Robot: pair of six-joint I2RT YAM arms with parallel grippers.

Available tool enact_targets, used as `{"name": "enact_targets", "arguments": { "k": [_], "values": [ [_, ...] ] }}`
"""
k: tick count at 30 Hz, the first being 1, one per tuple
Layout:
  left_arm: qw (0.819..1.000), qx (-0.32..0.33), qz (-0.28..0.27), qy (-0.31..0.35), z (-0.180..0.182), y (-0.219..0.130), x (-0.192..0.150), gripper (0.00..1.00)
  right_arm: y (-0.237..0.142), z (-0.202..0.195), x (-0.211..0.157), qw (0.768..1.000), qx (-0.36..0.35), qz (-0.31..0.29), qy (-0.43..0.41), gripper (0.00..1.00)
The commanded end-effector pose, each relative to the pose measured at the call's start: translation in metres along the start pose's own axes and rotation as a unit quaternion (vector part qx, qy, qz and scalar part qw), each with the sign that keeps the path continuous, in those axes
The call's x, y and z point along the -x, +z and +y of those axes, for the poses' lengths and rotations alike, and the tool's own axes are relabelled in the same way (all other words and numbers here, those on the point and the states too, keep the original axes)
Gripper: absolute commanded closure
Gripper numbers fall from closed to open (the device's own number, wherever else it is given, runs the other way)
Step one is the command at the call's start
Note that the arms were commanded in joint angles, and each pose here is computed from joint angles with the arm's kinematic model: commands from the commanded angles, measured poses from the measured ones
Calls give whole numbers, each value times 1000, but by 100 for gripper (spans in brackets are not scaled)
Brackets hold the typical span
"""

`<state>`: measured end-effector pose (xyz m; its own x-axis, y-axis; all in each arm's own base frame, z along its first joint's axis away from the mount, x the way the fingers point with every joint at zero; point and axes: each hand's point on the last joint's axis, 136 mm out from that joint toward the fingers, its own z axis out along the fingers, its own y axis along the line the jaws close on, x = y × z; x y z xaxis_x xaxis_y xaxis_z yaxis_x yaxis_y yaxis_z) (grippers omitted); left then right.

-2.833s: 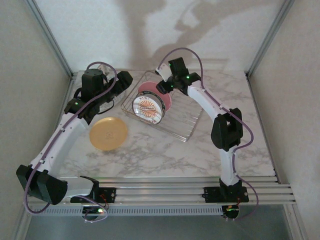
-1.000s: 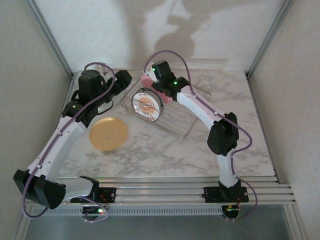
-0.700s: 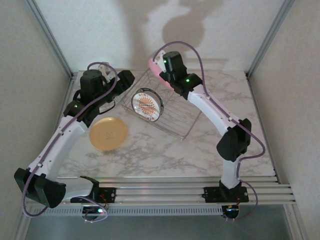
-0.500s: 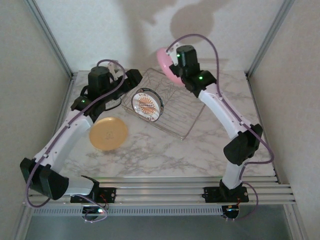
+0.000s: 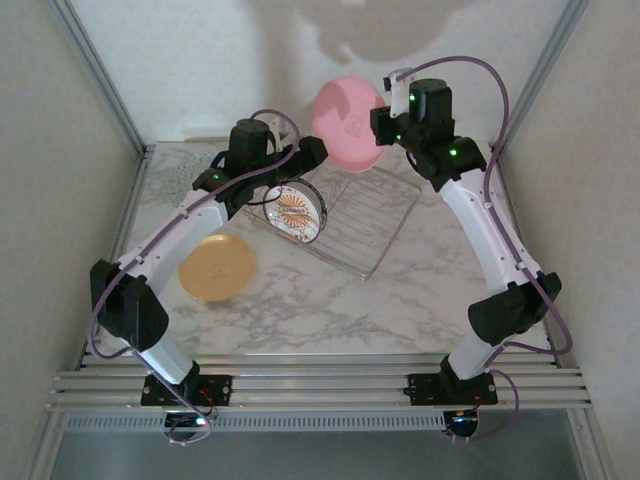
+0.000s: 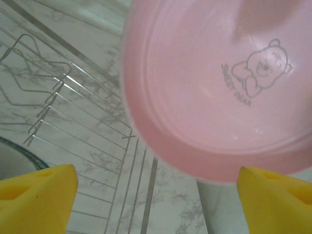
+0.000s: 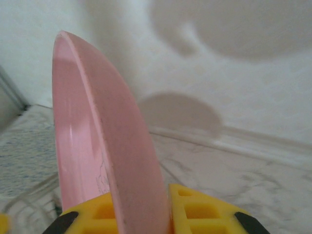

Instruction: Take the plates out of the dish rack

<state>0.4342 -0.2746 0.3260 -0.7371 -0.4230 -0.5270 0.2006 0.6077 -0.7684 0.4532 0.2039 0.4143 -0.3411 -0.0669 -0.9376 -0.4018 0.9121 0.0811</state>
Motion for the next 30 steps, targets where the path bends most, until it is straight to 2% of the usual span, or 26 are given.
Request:
{"name": "enact_targets", "arguments": {
  "k": [1,6,8,19,23,25,28,30],
  "values": [
    [1000,-19,2,16,-15,4,3,17,-13,20,8,996,68,-7,60,100],
    [1000,8,3,11,-2,11,2,24,-14,27,7,990,100,0,95,100],
    [1000,19,0,8,3,11,2,32,-14,30,7,989,110,2,102,100],
    [1000,24,-9,-8,8,7,1,100,-11,35,-3,985,131,19,106,100],
    [1000,23,-13,-14,6,3,3,100,-14,39,-7,985,141,27,91,100],
    [999,24,-18,-20,6,-1,6,100,-17,39,-8,986,141,28,85,82],
    [999,19,-31,-34,7,-11,14,100,-23,39,-9,988,134,20,69,45],
    [998,18,-43,-48,11,-22,20,100,-28,38,-9,991,124,8,46,30]
  ]
}}
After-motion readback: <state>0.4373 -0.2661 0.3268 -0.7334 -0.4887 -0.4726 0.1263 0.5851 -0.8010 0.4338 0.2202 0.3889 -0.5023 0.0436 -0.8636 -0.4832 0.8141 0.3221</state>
